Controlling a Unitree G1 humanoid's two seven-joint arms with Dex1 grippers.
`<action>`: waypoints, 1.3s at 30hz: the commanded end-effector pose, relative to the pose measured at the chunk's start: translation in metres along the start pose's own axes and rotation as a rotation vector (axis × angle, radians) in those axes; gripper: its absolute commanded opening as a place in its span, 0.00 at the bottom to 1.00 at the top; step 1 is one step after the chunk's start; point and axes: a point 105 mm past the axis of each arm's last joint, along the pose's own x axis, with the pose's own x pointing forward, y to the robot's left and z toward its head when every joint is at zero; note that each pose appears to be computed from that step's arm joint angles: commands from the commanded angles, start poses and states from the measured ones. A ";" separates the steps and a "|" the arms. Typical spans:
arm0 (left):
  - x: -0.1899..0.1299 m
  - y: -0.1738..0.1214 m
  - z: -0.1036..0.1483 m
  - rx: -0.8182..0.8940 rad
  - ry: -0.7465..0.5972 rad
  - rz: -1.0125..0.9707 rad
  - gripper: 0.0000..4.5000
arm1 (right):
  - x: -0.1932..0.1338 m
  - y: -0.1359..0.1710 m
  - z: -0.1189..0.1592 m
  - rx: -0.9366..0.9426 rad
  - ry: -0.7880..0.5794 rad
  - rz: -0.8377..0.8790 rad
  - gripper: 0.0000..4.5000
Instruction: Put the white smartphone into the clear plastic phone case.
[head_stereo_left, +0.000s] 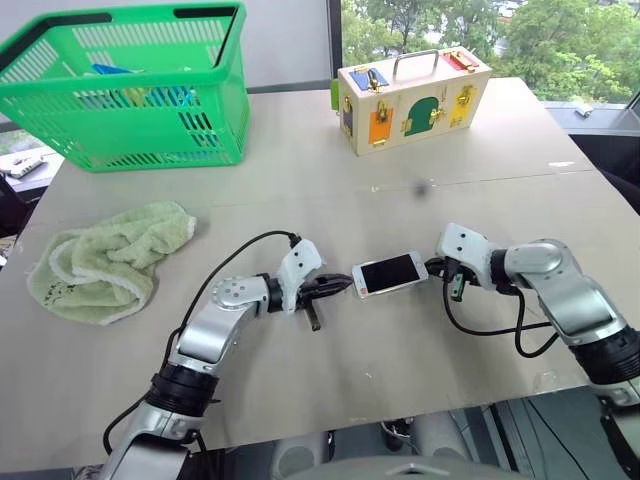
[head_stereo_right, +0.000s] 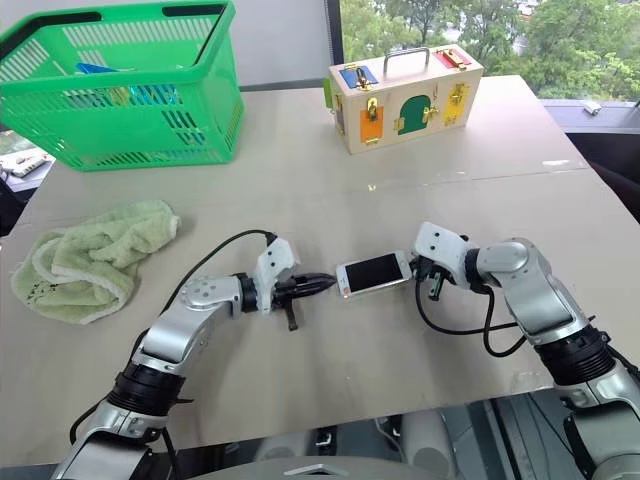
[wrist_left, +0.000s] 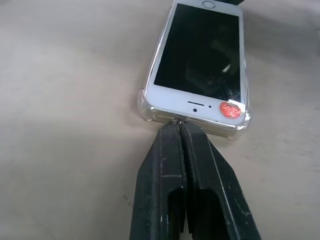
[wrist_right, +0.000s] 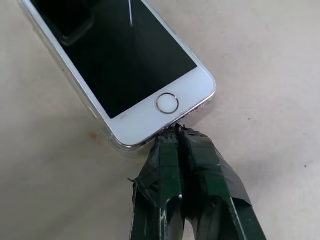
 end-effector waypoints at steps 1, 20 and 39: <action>0.010 0.004 0.010 0.050 -0.020 -0.008 0.02 | 0.011 0.038 0.035 -0.054 -0.138 0.172 0.00; -0.030 0.014 0.033 0.000 -0.147 -0.061 0.02 | -0.039 0.009 0.028 0.156 -0.207 -0.048 0.00; 0.017 0.010 0.011 0.055 0.103 -0.146 0.02 | -0.005 0.001 0.024 0.254 -0.044 0.004 0.00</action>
